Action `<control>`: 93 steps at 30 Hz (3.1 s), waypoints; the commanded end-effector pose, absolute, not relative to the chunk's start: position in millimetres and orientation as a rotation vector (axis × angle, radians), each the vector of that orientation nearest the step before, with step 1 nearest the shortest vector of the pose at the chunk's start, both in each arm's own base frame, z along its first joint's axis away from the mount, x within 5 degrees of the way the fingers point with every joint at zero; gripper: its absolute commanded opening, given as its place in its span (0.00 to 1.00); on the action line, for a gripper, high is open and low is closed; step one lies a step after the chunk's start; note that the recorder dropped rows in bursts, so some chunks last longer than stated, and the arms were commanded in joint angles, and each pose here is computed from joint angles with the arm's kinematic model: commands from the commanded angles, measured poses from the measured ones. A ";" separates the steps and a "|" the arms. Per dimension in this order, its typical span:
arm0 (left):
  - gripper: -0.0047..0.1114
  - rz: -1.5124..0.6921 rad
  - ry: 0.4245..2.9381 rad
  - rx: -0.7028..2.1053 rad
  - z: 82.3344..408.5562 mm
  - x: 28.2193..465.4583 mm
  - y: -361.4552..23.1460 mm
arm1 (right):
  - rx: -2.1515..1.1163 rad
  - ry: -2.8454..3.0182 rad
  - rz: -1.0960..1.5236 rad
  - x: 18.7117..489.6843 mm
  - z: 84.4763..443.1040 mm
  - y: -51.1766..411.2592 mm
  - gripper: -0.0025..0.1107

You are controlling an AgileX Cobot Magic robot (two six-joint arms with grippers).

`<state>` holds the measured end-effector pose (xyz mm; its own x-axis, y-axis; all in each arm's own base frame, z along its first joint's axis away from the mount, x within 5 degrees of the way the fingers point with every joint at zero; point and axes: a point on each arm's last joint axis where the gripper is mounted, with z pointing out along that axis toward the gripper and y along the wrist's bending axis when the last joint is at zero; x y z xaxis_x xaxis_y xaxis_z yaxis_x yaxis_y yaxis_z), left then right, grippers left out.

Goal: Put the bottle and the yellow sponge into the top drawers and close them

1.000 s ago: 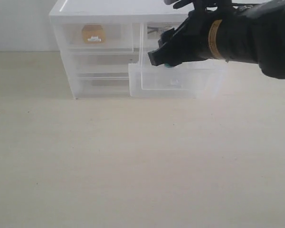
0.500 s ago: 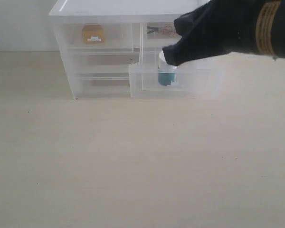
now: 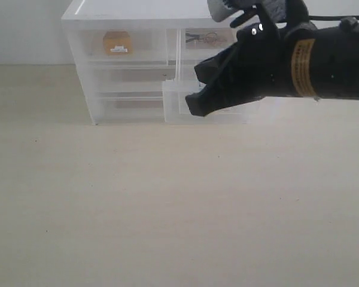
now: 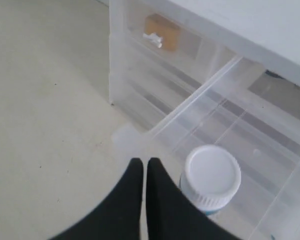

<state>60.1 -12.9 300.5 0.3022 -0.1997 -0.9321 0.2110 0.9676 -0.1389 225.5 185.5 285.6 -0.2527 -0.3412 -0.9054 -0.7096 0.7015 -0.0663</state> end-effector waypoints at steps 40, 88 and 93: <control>0.07 -0.276 1.240 -0.001 299.0 60.1 -12.4 | -0.700 1.930 0.308 246.1 272.2 183.6 0.05; 0.07 -0.271 1.250 -0.006 298.2 60.5 -11.9 | -0.405 1.910 0.255 271.4 320.7 176.4 0.20; 0.07 -0.270 1.252 -0.007 298.0 60.6 -11.8 | -0.407 2.025 0.153 270.2 301.4 169.5 0.40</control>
<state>60.6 -12.3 299.4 0.2920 -0.1980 -0.9357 0.2028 0.9689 -0.1418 270.4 176.3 309.5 -0.3669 -0.1889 -0.9109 -0.3930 0.9190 -0.0322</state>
